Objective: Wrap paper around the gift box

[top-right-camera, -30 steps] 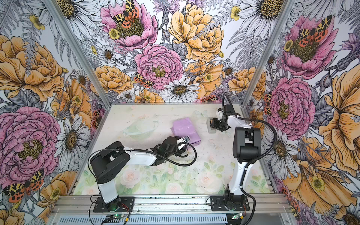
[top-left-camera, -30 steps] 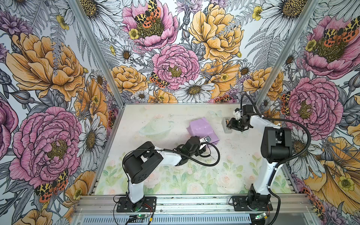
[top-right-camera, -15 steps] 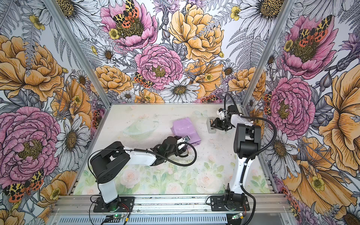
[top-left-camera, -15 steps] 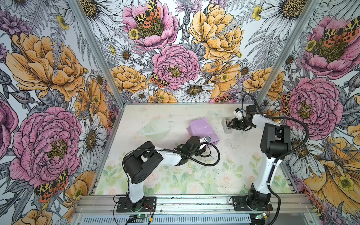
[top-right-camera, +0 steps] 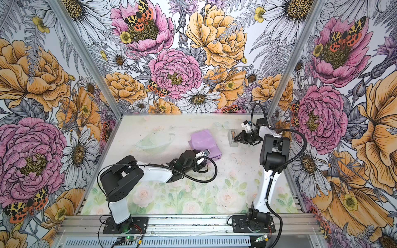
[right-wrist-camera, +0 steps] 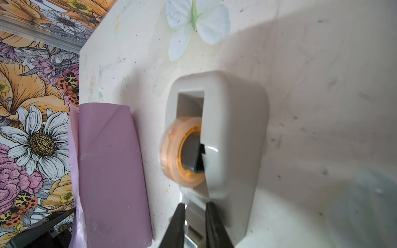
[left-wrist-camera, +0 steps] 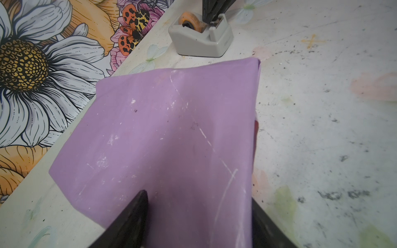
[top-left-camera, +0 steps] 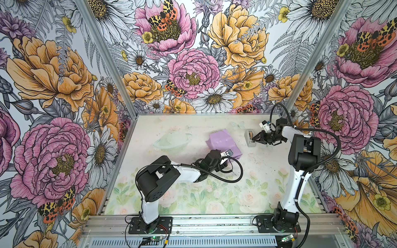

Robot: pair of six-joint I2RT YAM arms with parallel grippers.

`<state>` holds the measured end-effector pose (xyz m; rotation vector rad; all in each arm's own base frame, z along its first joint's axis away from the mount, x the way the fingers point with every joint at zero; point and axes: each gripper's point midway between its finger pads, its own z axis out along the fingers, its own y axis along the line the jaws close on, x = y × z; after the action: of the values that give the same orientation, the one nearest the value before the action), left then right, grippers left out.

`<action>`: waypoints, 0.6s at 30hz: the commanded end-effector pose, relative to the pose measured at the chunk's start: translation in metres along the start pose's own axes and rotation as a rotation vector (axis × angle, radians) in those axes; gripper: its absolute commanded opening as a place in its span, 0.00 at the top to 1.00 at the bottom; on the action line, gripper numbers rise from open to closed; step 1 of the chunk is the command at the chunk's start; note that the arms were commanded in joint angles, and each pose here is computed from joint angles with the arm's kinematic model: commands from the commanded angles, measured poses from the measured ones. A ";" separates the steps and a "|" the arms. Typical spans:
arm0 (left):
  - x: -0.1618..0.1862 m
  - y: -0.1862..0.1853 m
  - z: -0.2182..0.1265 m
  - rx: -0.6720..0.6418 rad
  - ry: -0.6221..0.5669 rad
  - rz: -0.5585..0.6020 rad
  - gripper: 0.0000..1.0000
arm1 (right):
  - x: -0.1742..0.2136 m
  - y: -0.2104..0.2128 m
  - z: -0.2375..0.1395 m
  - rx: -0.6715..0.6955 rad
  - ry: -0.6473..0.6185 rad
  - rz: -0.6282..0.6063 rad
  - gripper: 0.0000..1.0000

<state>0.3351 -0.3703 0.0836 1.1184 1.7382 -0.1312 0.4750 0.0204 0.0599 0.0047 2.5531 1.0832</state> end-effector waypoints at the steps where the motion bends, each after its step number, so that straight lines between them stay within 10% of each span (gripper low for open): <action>1: 0.054 -0.019 0.006 0.081 0.168 -0.008 0.34 | 0.000 0.006 0.004 -0.043 0.011 -0.011 0.80; 18: 0.055 -0.020 0.007 0.084 0.171 -0.006 0.34 | 0.003 -0.002 0.009 -0.036 0.051 -0.007 0.76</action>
<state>0.3354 -0.3702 0.0836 1.1185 1.7382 -0.1313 0.4760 0.0230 0.0606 -0.0171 2.5576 1.1241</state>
